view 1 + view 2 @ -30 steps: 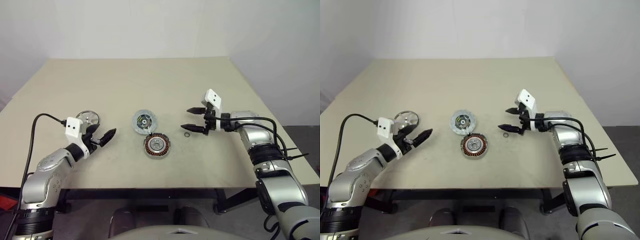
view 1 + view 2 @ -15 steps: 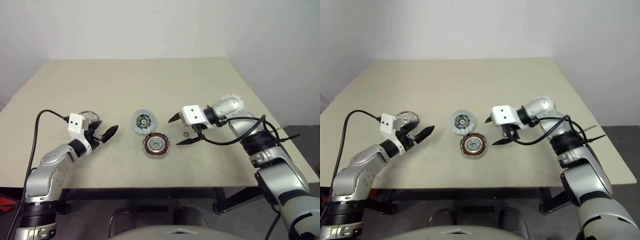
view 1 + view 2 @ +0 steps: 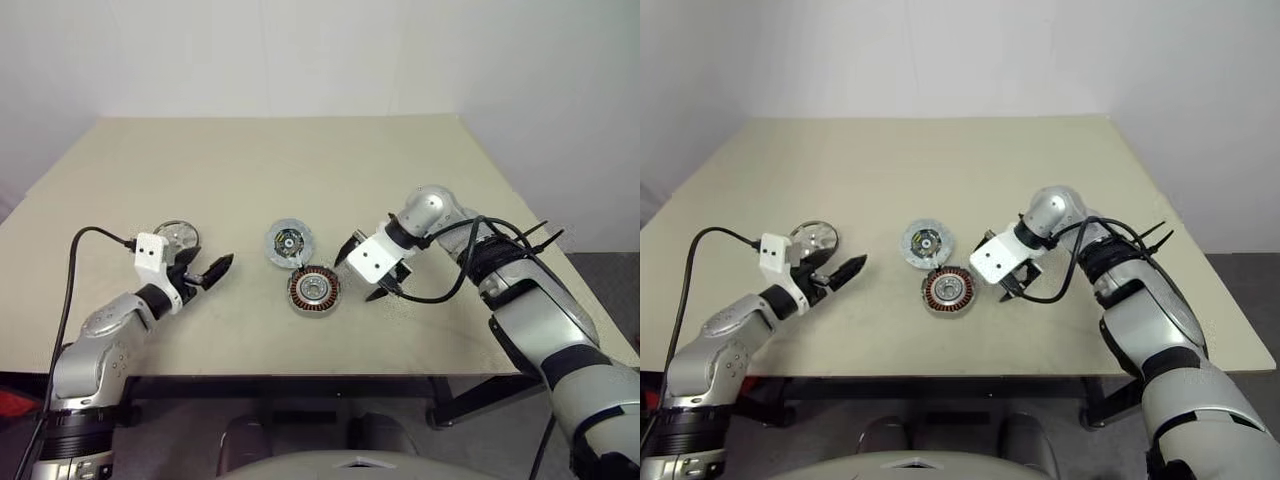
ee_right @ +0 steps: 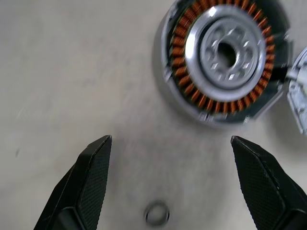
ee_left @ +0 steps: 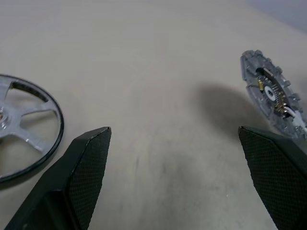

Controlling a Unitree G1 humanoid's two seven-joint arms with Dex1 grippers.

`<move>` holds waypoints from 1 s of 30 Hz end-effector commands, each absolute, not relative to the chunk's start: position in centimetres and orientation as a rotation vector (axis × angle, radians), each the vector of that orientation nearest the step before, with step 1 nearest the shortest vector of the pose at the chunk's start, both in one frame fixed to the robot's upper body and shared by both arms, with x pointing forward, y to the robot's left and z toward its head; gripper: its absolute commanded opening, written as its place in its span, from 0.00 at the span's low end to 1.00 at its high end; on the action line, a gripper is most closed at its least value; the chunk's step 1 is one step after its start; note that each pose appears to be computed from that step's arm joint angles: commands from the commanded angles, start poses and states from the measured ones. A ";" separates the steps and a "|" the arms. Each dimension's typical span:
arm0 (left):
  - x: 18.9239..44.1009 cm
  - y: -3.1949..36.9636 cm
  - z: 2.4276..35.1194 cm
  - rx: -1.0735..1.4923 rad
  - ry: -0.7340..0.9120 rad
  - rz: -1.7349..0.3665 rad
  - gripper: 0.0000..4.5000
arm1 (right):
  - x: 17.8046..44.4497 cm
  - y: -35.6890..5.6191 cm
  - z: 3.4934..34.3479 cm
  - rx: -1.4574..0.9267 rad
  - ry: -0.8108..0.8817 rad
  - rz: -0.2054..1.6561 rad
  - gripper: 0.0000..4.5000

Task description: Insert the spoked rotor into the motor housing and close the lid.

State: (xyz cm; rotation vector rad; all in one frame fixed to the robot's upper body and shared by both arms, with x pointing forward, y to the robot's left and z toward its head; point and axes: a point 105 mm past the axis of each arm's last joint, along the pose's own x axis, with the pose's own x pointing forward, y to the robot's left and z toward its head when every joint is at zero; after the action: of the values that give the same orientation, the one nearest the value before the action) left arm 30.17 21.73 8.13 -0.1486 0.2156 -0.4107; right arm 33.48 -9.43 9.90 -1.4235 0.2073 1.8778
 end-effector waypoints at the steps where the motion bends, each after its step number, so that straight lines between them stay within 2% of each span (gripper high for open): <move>1: 30.4 22.2 9.9 -0.114 0.144 -0.395 1.00 | 32.9 -9.5 11.1 -1.526 0.167 1.954 1.00; 13: 31.0 21.9 9.7 -0.116 0.141 -0.395 1.00 | 30.5 -6.8 12.3 -1.572 0.009 2.048 1.00; 26: 30.9 22.2 9.8 -0.104 0.141 -0.384 1.00 | 31.1 -6.2 9.0 -1.557 0.089 2.046 1.00; 29: 30.9 22.3 9.8 -0.101 0.139 -0.377 1.00 | 31.2 -6.3 8.6 -1.561 0.099 2.044 0.87; 30: 31.0 22.3 9.8 -0.101 0.139 -0.376 1.00 | 31.2 -6.3 8.5 -1.561 0.097 2.045 0.78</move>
State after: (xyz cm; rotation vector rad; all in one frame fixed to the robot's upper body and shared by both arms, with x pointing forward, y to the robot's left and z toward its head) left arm 30.81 21.88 8.61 -0.1270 0.1864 -0.3917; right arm 31.00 -5.77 8.53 -1.5326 0.0755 2.0457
